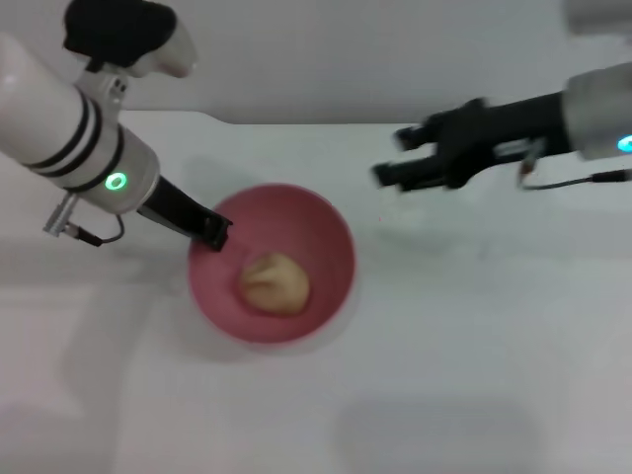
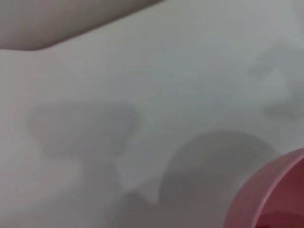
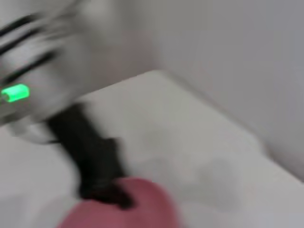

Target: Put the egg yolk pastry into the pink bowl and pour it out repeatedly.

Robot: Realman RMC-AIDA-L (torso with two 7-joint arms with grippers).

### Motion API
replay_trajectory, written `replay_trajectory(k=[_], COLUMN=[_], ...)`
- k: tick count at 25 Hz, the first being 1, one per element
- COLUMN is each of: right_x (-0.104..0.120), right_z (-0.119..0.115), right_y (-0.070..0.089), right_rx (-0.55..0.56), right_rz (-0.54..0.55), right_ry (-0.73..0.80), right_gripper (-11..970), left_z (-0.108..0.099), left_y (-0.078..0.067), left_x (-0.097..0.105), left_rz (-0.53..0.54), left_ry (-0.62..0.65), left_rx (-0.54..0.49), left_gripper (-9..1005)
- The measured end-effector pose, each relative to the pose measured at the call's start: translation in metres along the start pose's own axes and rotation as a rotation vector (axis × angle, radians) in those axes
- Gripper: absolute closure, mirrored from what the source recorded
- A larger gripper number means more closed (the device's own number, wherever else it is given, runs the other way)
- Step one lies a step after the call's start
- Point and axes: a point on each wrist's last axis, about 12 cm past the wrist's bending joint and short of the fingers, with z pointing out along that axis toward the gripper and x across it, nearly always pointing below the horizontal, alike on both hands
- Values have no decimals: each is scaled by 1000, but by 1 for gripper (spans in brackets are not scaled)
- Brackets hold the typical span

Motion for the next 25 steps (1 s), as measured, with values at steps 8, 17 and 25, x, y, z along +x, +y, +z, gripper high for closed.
replay_trajectory(k=[8, 17, 25], right_x=[57, 82, 91], right_z=[-51, -62, -62], right_y=[-37, -37, -37], right_rx=[226, 249, 243], right_rz=[324, 441, 479], right_ry=[130, 127, 126], right_gripper=[350, 356, 361], left_z=[-29, -36, -2], left_y=[-3, -37, -84], left_x=[-2, 6, 23], left_rz=[86, 367, 714], left_ry=[-291, -668, -866], left_rx=[-68, -226, -412], left_gripper=[998, 998, 997])
